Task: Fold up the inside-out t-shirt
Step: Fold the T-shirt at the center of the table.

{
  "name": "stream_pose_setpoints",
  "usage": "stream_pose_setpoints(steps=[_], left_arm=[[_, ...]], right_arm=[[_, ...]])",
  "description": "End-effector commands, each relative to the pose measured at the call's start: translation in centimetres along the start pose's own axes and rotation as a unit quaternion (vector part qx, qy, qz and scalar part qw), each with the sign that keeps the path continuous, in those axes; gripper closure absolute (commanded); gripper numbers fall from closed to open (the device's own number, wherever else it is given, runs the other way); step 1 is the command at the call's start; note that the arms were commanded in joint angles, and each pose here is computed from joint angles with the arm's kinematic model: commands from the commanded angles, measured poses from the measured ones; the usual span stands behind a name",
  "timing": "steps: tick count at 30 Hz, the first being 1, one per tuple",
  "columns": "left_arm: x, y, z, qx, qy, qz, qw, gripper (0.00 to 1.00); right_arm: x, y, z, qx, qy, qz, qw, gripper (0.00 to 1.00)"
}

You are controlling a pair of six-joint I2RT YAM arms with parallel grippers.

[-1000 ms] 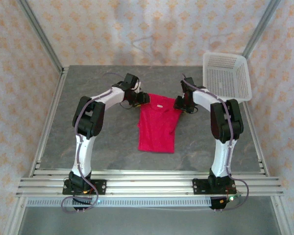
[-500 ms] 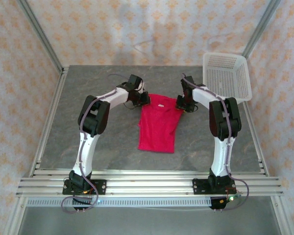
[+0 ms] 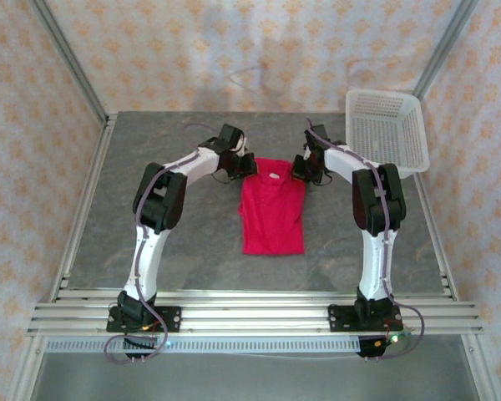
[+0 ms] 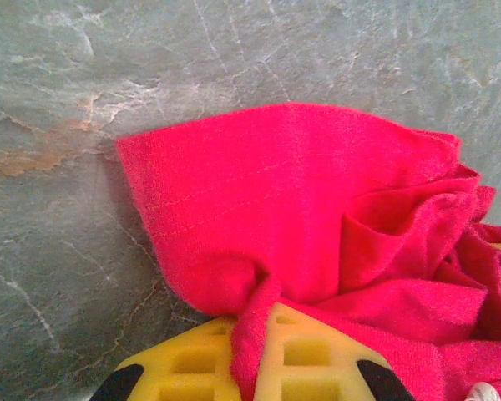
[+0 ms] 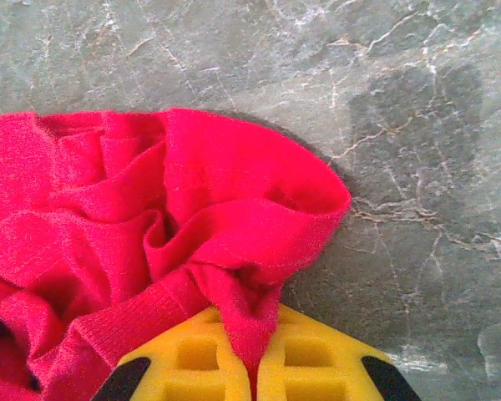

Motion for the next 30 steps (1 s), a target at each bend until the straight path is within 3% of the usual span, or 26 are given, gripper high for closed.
stream_pose_setpoints(steps=[1, 14, 24, 27, 30], left_arm=[[4.7, 1.6, -3.7, -0.017, -0.035, -0.032, 0.999, 1.00], [10.8, 5.8, -5.6, -0.008, -0.069, -0.097, 0.993, 1.00], [20.8, 12.3, -12.3, -0.057, -0.123, -0.205, 0.969, 1.00], [22.5, 12.1, -13.5, -0.076, -0.138, -0.220, 0.963, 1.00], [21.3, 10.2, -12.7, -0.082, -0.144, -0.208, 0.964, 1.00]], right_arm=[[3.8, 1.7, 2.6, 0.013, 0.042, -0.050, 0.998, 1.00], [11.4, 6.2, 6.8, 0.024, 0.111, -0.147, 0.983, 1.00], [20.9, 11.9, 13.3, 0.074, 0.172, -0.236, 0.954, 1.00], [22.4, 11.8, 14.1, 0.091, 0.189, -0.238, 0.949, 1.00], [21.2, 9.9, 13.5, 0.095, 0.206, -0.211, 0.951, 1.00]])
Point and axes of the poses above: each hand's point on the last joint's axis, 136 mm out from that joint toward the fingers, its own x axis back along the fingers, its own z axis along the line the jaws close on, y = z × x, the point moved 5 cm from there along x, back along the fingers
